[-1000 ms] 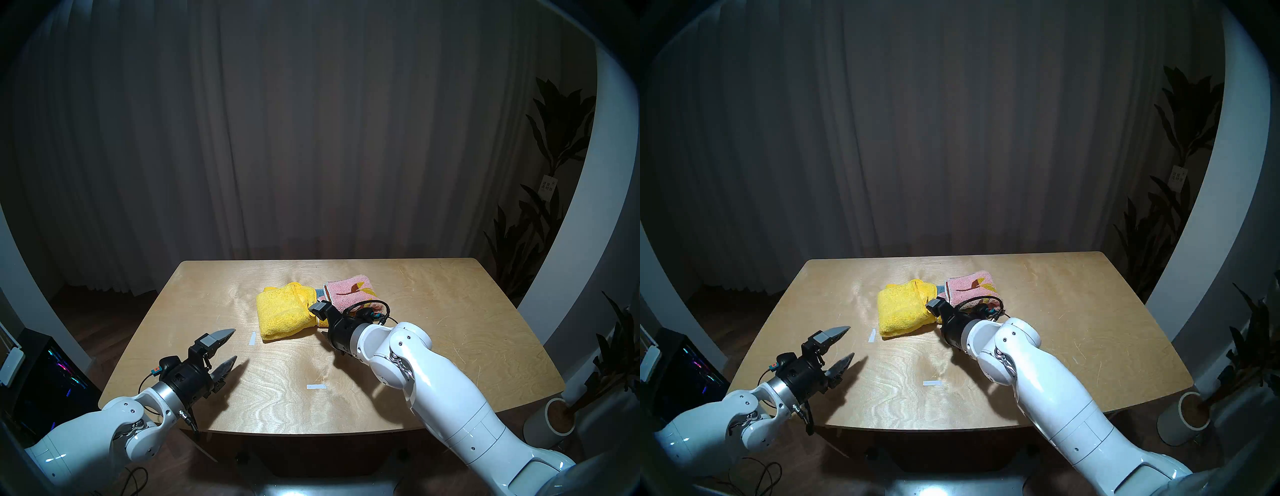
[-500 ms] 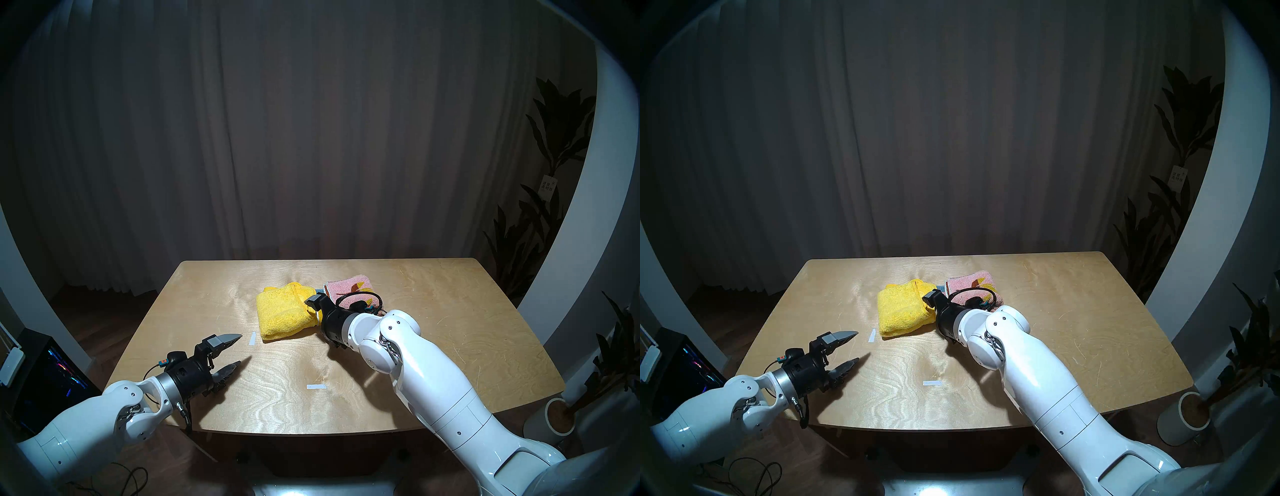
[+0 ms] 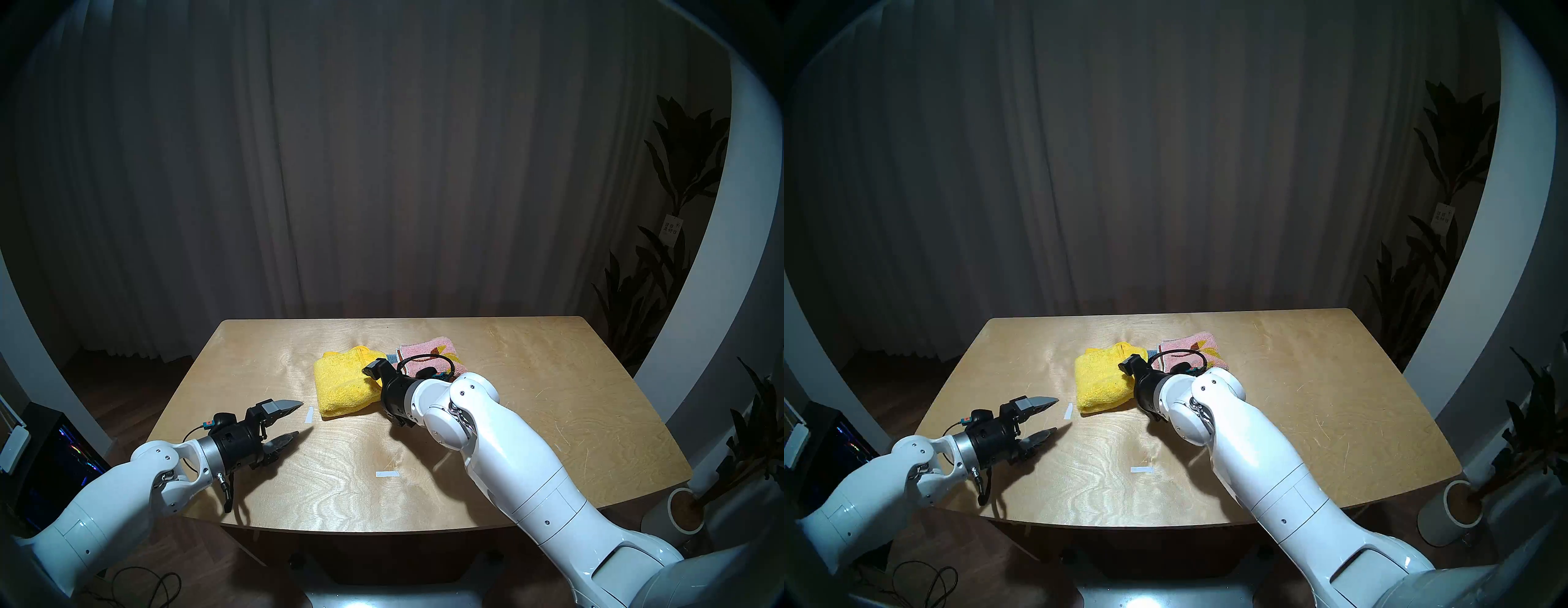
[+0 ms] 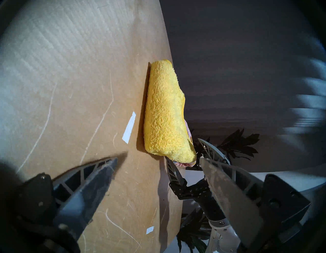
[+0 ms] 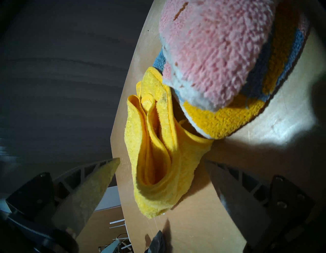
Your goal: Fold each towel twice and stack them on table
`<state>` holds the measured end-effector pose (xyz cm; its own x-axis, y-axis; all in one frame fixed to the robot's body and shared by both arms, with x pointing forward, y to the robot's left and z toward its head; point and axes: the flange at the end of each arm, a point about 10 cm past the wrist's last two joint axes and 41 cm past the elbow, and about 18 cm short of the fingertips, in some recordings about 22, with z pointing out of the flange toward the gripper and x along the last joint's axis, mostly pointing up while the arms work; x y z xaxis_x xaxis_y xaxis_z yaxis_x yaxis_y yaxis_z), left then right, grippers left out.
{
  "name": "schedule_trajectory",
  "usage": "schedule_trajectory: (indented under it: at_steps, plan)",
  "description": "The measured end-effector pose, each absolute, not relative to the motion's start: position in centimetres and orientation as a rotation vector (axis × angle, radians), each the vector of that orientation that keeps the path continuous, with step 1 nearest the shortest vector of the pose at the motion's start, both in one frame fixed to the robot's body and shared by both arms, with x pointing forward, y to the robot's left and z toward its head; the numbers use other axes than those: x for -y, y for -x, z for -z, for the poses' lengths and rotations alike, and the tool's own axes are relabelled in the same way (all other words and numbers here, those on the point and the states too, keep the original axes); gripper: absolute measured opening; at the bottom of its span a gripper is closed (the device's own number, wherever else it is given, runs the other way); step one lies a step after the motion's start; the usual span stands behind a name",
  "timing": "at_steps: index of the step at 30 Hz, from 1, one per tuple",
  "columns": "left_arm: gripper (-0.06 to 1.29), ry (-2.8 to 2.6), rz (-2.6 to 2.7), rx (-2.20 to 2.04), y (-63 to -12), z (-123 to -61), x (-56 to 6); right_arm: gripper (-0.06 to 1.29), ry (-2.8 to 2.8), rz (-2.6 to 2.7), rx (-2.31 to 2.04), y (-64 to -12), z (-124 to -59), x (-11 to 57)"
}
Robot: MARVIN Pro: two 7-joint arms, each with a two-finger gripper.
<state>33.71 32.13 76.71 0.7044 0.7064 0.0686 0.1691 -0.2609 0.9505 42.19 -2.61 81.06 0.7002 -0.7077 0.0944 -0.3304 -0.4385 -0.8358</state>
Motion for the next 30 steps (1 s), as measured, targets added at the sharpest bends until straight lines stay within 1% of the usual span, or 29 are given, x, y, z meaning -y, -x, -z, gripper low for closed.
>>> schedule_trajectory:
  at_steps: [5,18,24,30]
  plan:
    - [1.08,-1.797,-0.566,-0.664,-35.0,-76.4,-32.2,1.23,2.063,0.548,-0.804,-42.4,-81.2,2.0]
    - [1.11,-1.8,-0.488,-0.537,-38.1,-76.2,-32.2,1.23,2.075,0.555,-0.838,-43.0,-81.7,1.8]
    - [1.09,-1.829,-0.474,-0.494,-39.6,-76.3,-31.7,1.23,2.073,0.557,-0.849,-43.3,-82.0,1.9]
    - [1.05,-1.881,-0.464,-0.461,-41.2,-76.5,-31.0,1.23,2.075,0.549,-0.866,-43.4,-82.0,1.9]
